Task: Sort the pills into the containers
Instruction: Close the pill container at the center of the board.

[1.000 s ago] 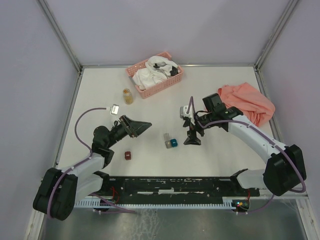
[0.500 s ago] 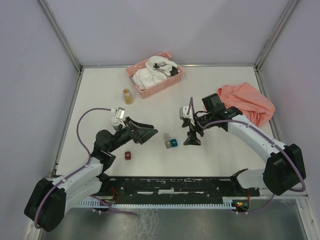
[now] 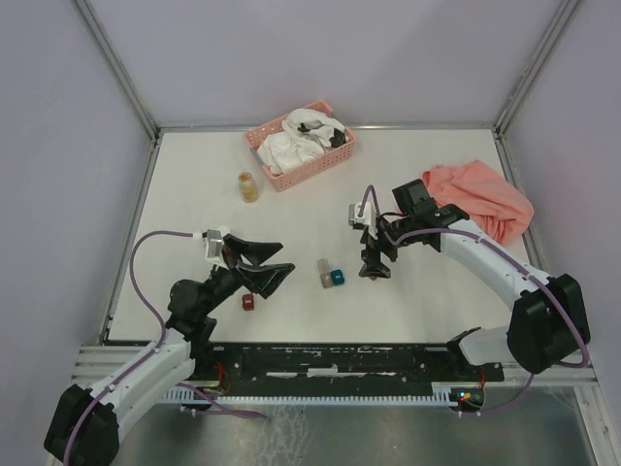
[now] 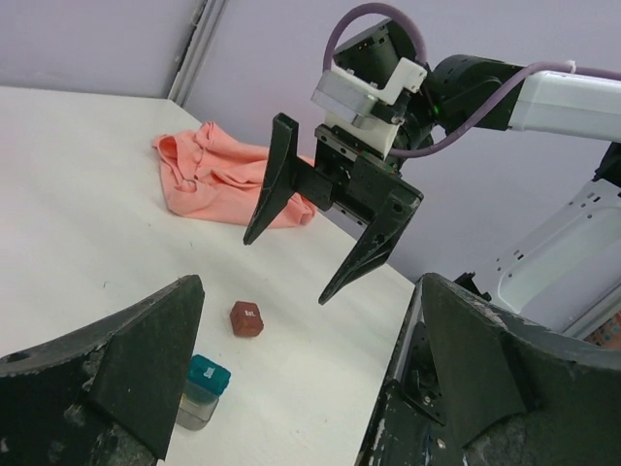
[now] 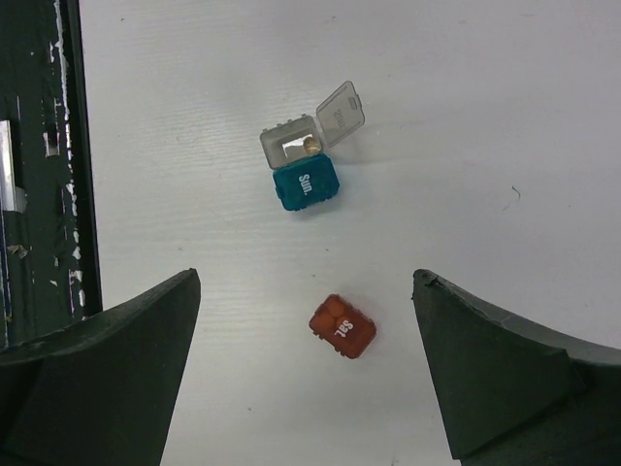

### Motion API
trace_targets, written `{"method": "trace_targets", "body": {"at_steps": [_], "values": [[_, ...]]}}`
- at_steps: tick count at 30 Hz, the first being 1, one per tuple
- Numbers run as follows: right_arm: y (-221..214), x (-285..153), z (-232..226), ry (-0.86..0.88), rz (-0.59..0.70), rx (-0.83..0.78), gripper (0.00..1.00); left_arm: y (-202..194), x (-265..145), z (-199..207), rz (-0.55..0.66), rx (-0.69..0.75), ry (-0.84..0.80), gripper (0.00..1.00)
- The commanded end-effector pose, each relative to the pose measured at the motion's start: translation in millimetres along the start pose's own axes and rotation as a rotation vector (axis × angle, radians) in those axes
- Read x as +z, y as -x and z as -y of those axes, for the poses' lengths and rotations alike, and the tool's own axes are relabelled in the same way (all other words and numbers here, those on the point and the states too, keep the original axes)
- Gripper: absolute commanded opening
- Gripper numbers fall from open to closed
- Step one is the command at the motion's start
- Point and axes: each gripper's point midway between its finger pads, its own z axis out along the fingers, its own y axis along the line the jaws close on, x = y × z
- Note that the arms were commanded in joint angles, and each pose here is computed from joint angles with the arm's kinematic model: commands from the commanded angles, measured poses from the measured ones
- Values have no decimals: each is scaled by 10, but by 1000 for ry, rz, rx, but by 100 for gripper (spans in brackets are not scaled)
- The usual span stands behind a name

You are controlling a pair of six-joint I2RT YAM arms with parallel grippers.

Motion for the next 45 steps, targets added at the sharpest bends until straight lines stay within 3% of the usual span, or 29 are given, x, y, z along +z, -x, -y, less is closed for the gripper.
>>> {"method": "trace_targets", "body": {"at_steps": [1, 10, 18, 23, 27, 31, 33, 37, 45], "values": [[237, -114, 93, -48, 46, -5, 99, 58, -18, -48, 26, 72, 25, 99], [249, 93, 26, 42, 105, 186, 99, -167, -32, -254, -33, -41, 110, 99], [134, 143, 77, 19, 47, 308, 100, -289, 86, -327, -86, -147, 144, 94], [57, 166, 52, 43, -16, 395, 95, -514, 147, -434, -171, -146, 243, 91], [-77, 286, 78, 41, -48, 504, 87, -626, 149, -586, -199, -116, 354, 80], [-135, 479, 152, 51, -47, 628, 74, -729, 168, -763, -234, -101, 443, 69], [-159, 568, 165, 74, -60, 694, 63, -776, 183, -825, -255, -93, 467, 66], [-198, 698, 219, 78, -54, 783, 55, -816, 221, -911, -271, -95, 504, 54], [-360, 888, 250, 84, -85, 909, 37, -901, 196, -1193, -296, -87, 647, 44]]}}
